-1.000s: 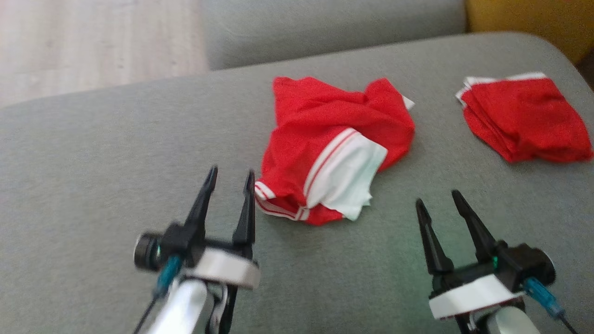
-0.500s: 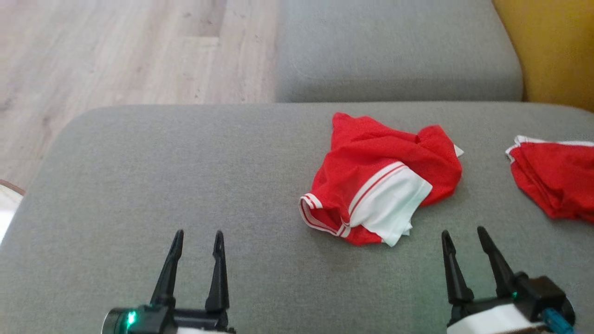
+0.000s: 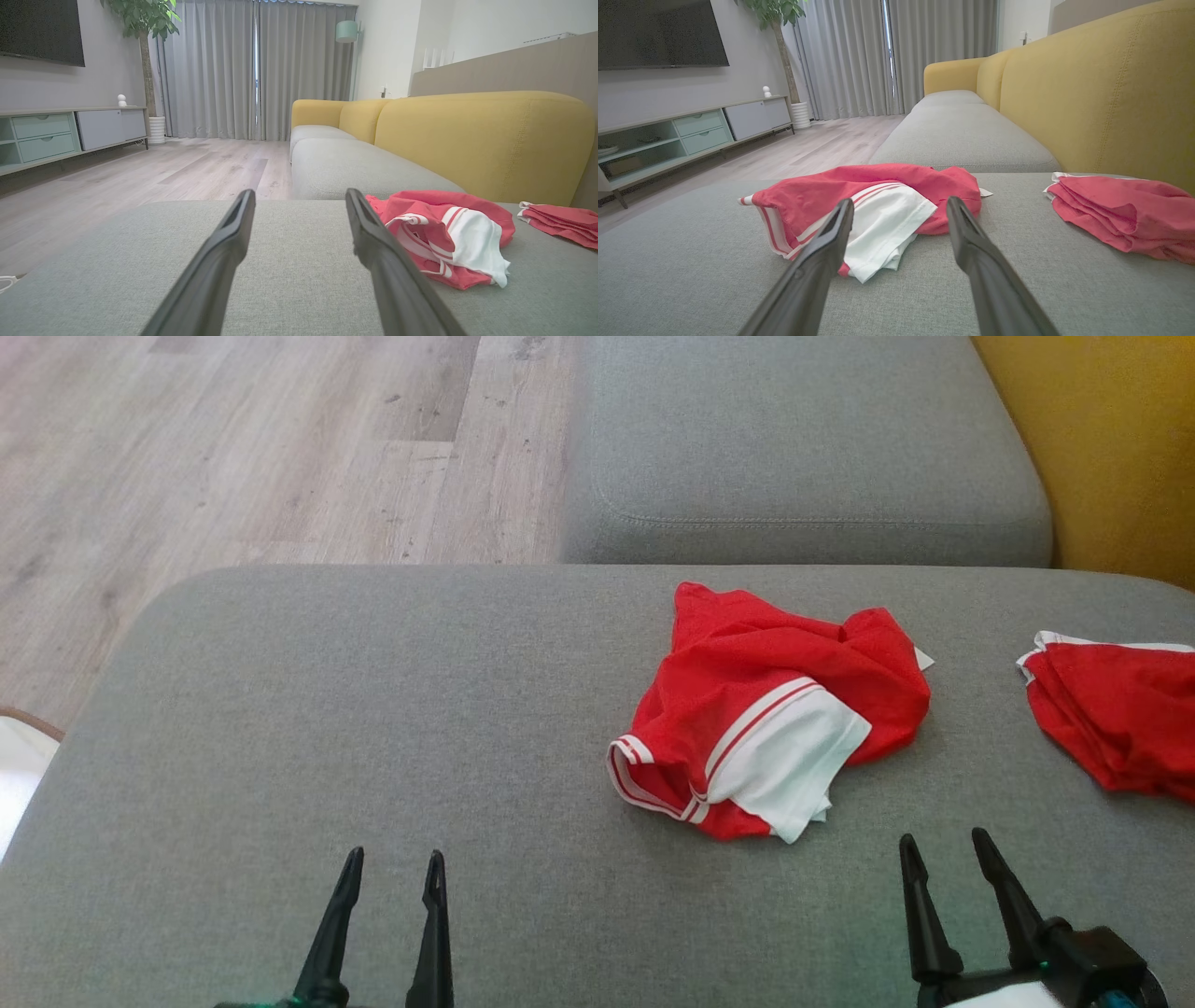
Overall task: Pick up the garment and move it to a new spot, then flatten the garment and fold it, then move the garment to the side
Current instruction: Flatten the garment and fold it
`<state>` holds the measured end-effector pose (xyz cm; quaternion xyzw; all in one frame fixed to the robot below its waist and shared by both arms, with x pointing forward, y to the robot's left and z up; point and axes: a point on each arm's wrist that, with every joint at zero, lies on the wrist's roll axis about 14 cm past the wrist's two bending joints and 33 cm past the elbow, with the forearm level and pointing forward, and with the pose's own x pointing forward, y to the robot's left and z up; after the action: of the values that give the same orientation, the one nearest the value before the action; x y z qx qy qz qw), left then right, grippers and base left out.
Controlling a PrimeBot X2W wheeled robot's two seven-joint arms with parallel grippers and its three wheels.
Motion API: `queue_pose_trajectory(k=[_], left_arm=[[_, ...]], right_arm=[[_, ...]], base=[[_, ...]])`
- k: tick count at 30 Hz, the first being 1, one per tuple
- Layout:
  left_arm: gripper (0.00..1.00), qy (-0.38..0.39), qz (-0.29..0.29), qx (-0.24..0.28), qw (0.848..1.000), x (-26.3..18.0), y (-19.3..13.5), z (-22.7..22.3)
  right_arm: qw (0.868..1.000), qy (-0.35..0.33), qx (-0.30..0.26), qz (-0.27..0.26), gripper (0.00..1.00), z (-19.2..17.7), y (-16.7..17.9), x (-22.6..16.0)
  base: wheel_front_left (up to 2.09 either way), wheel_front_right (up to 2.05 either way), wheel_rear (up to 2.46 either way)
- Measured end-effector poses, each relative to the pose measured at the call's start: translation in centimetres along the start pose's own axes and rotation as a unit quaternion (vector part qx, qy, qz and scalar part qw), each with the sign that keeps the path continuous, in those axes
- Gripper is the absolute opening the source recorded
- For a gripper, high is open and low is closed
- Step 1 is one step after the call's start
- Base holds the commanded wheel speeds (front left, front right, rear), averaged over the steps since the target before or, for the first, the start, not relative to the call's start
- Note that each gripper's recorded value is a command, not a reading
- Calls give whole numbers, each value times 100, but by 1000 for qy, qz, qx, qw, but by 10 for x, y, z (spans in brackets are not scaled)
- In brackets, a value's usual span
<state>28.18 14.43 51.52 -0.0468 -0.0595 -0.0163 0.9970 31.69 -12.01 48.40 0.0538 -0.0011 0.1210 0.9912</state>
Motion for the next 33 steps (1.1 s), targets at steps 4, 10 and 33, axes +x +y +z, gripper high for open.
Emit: queue_pose_trajectory(k=[4, 10, 33], left_arm=[[100, -1, -2, -1, 1000, 0, -1, 0], [100, 0, -5, 1, 1000, 0, -2, 0], [100, 24, -22, 0, 999, 1, -9, -14]], right_arm=[[1000, -1, -1, 0, 100, 0, 0, 0], [1000, 0, 0, 2, 100, 0, 1, 0], [1000, 8, 3, 0, 100, -5, 1, -1]], base=[[0, 0, 0], [0, 0, 0], [0, 0, 0]])
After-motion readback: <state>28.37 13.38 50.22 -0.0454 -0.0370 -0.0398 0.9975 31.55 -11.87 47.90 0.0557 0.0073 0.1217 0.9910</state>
